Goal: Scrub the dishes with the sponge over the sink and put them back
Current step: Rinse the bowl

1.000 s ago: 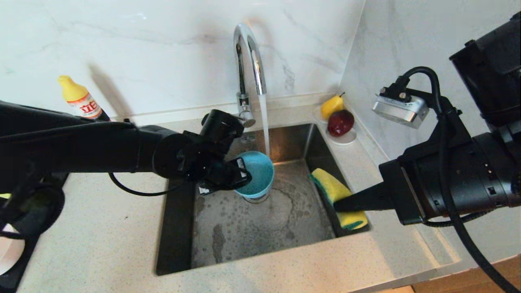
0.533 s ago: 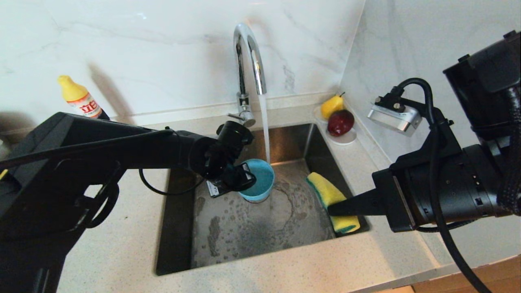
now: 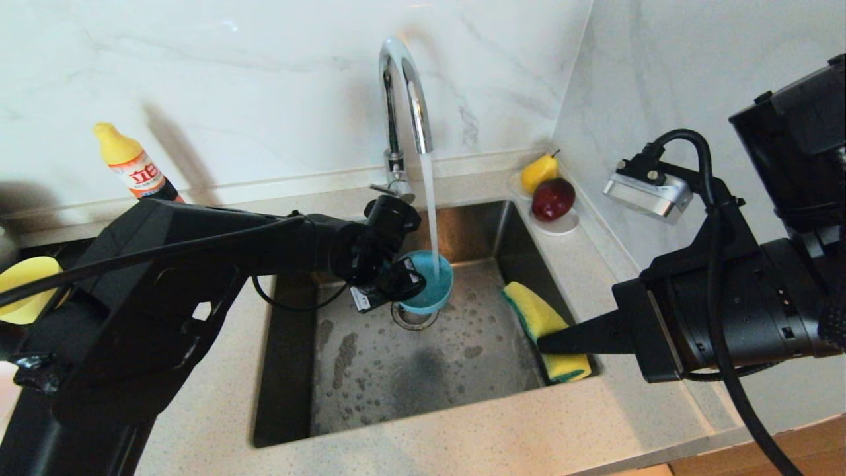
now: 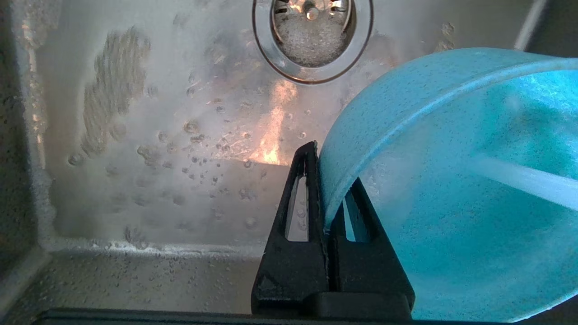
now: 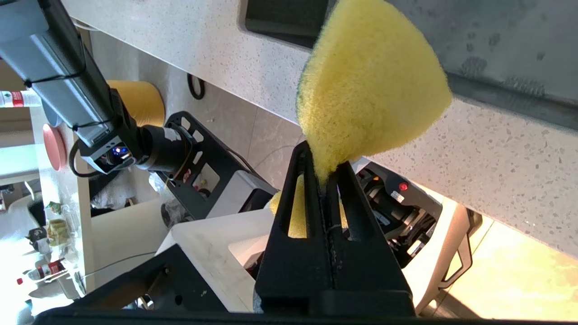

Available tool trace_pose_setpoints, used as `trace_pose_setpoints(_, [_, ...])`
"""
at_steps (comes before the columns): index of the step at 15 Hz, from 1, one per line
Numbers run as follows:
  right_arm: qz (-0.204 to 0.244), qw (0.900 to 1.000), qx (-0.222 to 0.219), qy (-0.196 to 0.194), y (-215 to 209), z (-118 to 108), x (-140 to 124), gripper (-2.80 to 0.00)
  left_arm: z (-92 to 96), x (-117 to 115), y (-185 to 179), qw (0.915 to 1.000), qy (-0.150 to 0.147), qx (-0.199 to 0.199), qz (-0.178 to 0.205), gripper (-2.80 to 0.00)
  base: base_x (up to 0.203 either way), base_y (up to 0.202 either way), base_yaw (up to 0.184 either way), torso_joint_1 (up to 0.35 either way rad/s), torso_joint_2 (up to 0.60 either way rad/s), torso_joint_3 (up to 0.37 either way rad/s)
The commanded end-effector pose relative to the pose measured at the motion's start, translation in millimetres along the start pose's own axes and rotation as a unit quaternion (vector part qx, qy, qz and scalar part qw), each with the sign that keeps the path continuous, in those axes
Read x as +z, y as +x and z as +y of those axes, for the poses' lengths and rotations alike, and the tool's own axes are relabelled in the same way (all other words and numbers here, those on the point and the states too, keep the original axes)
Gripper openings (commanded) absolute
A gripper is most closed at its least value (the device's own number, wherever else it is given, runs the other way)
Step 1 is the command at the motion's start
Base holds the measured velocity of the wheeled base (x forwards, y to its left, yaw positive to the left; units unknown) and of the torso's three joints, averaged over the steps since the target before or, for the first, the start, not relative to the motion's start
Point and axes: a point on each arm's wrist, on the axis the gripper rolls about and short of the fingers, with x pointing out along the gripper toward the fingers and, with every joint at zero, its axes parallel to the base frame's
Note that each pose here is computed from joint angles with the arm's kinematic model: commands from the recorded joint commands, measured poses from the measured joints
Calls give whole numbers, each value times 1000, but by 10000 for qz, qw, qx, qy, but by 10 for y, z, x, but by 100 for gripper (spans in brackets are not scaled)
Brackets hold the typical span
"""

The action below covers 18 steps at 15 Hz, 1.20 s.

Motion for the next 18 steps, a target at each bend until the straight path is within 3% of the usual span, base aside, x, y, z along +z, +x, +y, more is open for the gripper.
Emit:
trace_pose_setpoints(1, [18,10000,-2,13,-6,-4,-12,-280,5,-11,23,10000,-26,29,15,-280,0,0,0,0,0,0])
trace_pose_setpoints(15, [63,10000,-28,29,1,-23,-41,-280,8,22,-86,9999,-77,63,43,-280,0,0,0,0,0,0])
trace_pose_setpoints(18, [76,10000,-34,32,-2,-26,-50,-280,110,96,-262,9991,-152,321,-235,-280,0,0,0,0,0,0])
